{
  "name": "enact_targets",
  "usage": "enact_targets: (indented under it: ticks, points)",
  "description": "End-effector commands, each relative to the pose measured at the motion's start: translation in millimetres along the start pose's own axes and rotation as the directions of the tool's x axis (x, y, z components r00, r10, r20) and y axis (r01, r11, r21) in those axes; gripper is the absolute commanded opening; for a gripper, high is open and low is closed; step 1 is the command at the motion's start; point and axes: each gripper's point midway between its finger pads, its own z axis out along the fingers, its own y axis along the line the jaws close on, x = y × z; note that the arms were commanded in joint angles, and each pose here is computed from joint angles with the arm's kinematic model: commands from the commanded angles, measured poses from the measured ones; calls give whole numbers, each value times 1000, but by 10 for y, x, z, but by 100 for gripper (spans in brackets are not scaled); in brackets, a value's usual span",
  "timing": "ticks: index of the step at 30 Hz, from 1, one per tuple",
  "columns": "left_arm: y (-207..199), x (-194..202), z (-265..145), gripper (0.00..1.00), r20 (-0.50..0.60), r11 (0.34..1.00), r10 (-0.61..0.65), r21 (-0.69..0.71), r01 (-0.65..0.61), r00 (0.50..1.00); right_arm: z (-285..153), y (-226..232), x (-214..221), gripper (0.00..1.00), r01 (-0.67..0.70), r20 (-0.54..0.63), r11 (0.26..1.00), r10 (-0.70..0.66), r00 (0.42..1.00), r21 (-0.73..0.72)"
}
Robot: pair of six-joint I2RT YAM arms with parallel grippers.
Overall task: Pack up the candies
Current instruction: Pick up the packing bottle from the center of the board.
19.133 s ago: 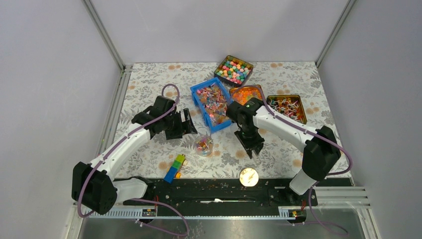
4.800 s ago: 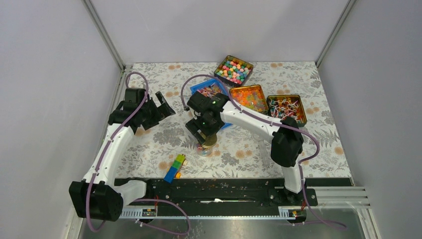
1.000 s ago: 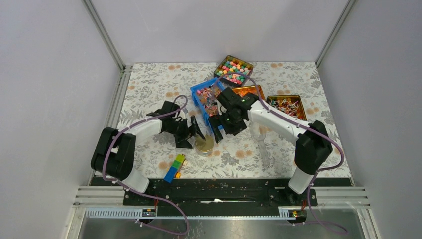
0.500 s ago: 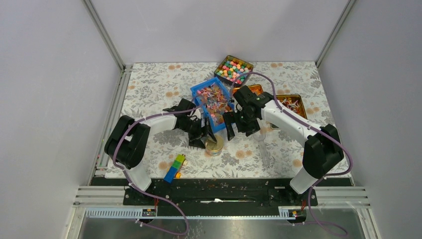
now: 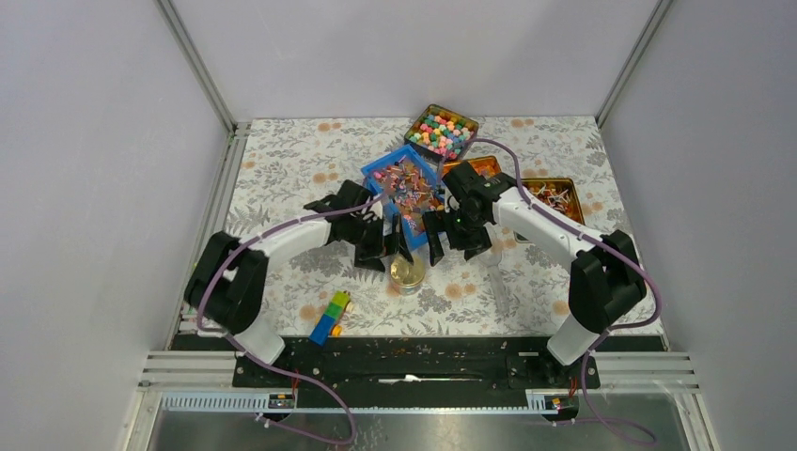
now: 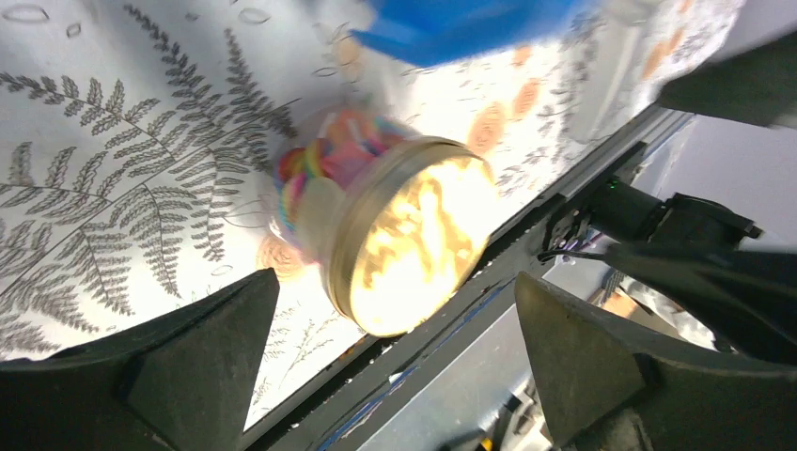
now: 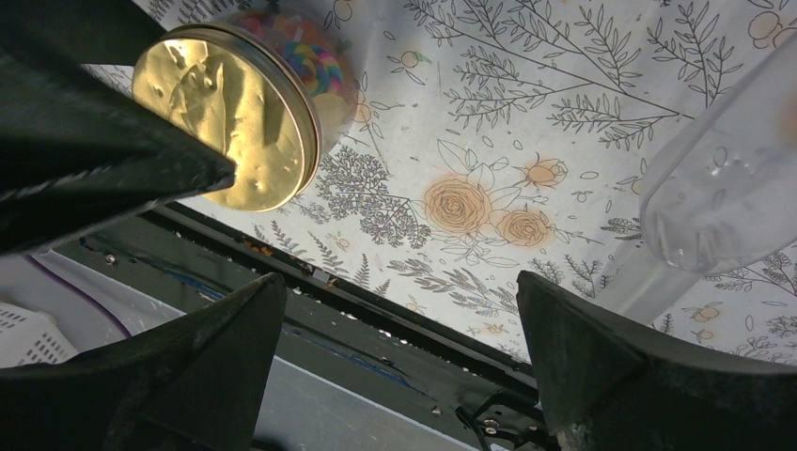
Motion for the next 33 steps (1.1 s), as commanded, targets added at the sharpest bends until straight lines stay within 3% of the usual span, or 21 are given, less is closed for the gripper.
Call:
enact_targets:
  ticks: [1, 4, 8, 15, 17, 21, 23, 26, 30, 33]
  points:
    - [-309, -359, -479, 99, 252, 983, 183, -22, -183, 950, -62, 133, -168, 100, -13, 29, 999, 14, 999, -53]
    - [-338, -459, -767, 99, 355, 976, 218, -63, -210, 909, -83, 144, -197, 100, -8, 38, 998, 10, 999, -57]
    - [-435, -563, -1221, 99, 491, 949, 315, -132, -287, 812, -113, 134, -231, 99, 0, 54, 999, 3, 999, -52]
    - [-651, -628, -1737, 99, 653, 819, 541, -264, -510, 530, -162, 117, -317, 100, 7, 81, 999, -4, 997, -46]
    - [-723, -568, -1727, 98, 679, 736, 605, -277, -617, 416, -170, 116, -339, 100, 9, 85, 999, -5, 996, -47]
    - [-755, -343, -1604, 96, 677, 494, 719, -336, -802, 159, -163, 90, -373, 100, 5, 86, 999, -1, 996, -45]
    - [-704, -207, -1477, 99, 653, 389, 752, -338, -857, 84, -160, 72, -388, 100, 1, 86, 999, 3, 996, -43]
    - [-639, -3, -1252, 99, 648, 302, 759, -262, -917, 65, -150, 44, -396, 100, -9, 84, 999, 12, 996, -42]
    - [-462, 99, -948, 99, 675, 356, 724, -187, -916, 143, -137, 19, -406, 100, -18, 78, 999, 22, 997, -45]
    - [-418, 152, -807, 99, 688, 366, 712, -194, -910, 140, -140, -1, -421, 100, -21, 79, 999, 25, 997, -46]
